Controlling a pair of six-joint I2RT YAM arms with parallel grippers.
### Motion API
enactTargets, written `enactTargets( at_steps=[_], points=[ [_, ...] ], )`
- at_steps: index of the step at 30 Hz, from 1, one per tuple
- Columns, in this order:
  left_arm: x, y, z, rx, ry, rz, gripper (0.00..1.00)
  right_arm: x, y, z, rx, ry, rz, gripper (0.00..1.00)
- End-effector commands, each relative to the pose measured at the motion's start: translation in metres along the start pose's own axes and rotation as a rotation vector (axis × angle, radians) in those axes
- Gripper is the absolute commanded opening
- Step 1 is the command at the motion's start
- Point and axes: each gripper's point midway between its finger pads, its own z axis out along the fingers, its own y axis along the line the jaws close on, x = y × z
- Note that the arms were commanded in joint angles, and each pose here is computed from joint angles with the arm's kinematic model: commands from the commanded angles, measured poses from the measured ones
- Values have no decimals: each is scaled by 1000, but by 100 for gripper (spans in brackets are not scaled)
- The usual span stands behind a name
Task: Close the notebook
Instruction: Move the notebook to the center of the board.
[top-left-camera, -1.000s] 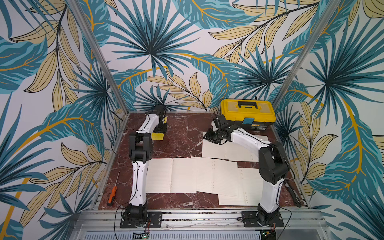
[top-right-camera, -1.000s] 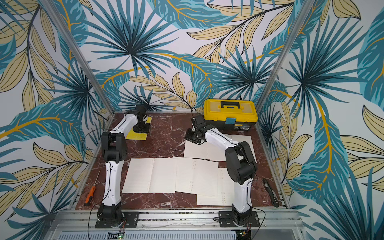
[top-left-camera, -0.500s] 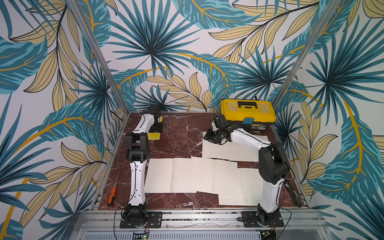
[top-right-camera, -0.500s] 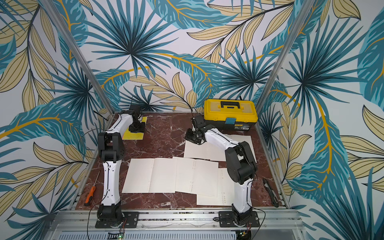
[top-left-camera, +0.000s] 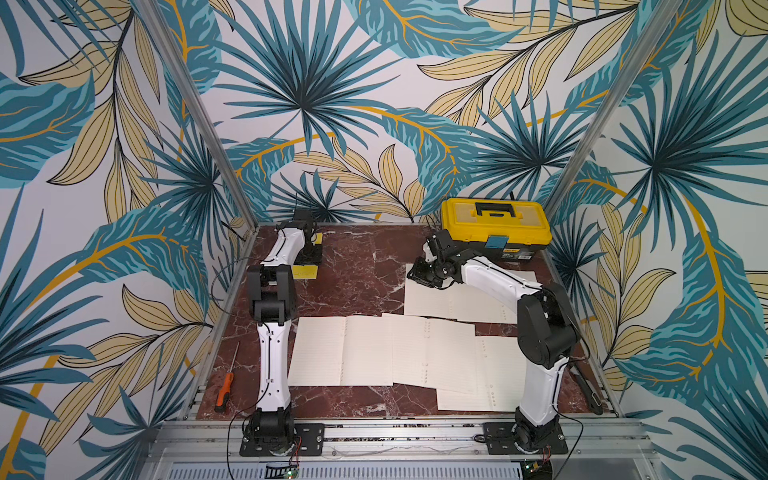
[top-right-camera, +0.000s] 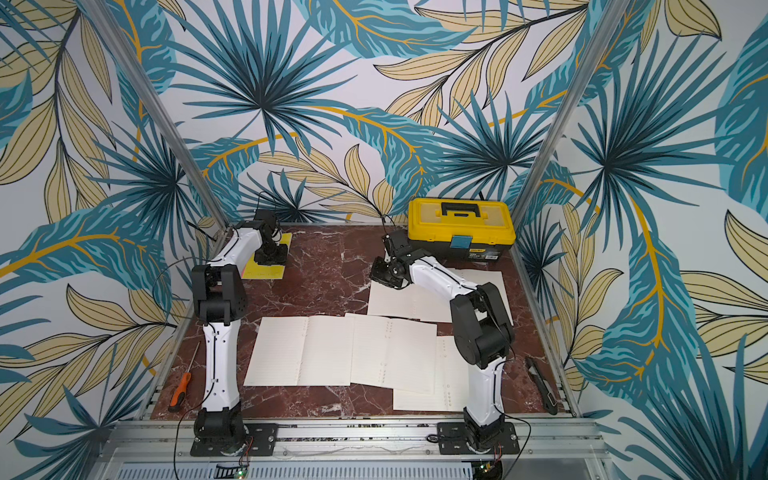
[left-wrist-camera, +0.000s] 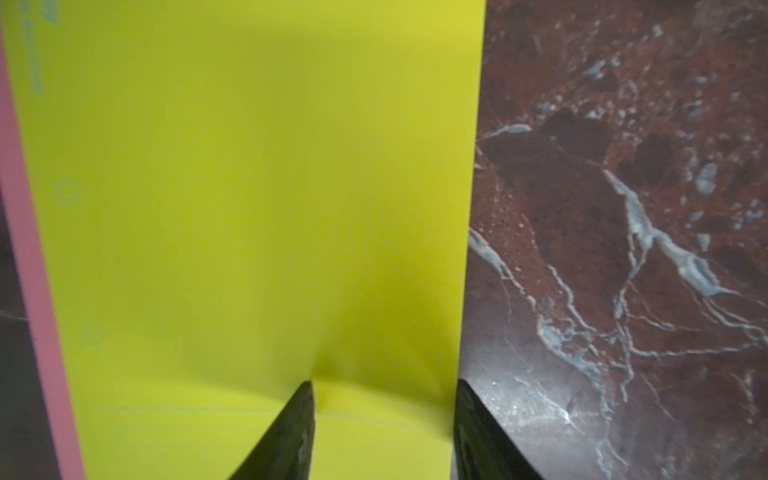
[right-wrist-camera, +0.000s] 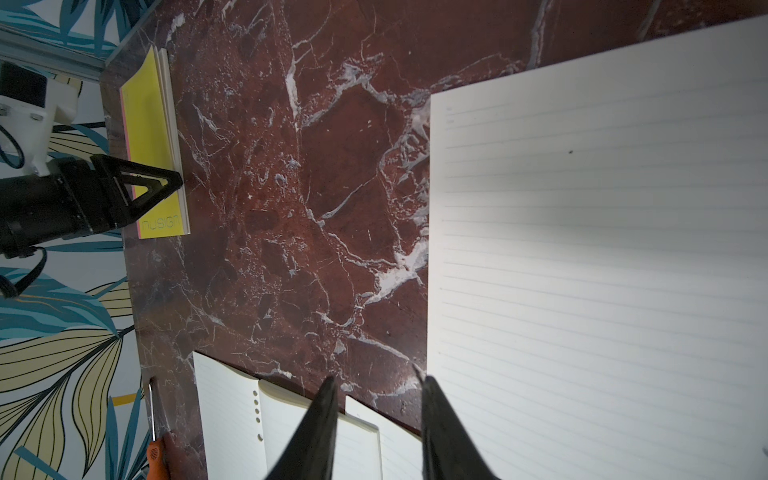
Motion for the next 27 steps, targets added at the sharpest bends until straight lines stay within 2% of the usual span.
enactTargets(
  at_steps=[1,12,13,16,21,27],
  points=[
    [29,12,17,3,101,-21,59,1,-5,2,16,10,0,35],
    [14,5,-14,31,24,-29,70,-1,-2,-3,9,1,-14,35],
    [8,4,-30,32,-8,-27,72,-1,-1,-3,8,0,-15,35],
    [5,1,-44,32,-30,-23,76,-1,-2,-4,9,-2,-16,35],
    [4,-12,-65,42,-51,-3,77,0,-4,-7,21,-5,-20,35],
    [20,-37,-85,66,-42,4,77,11,-14,-8,53,23,-36,35]
  ],
)
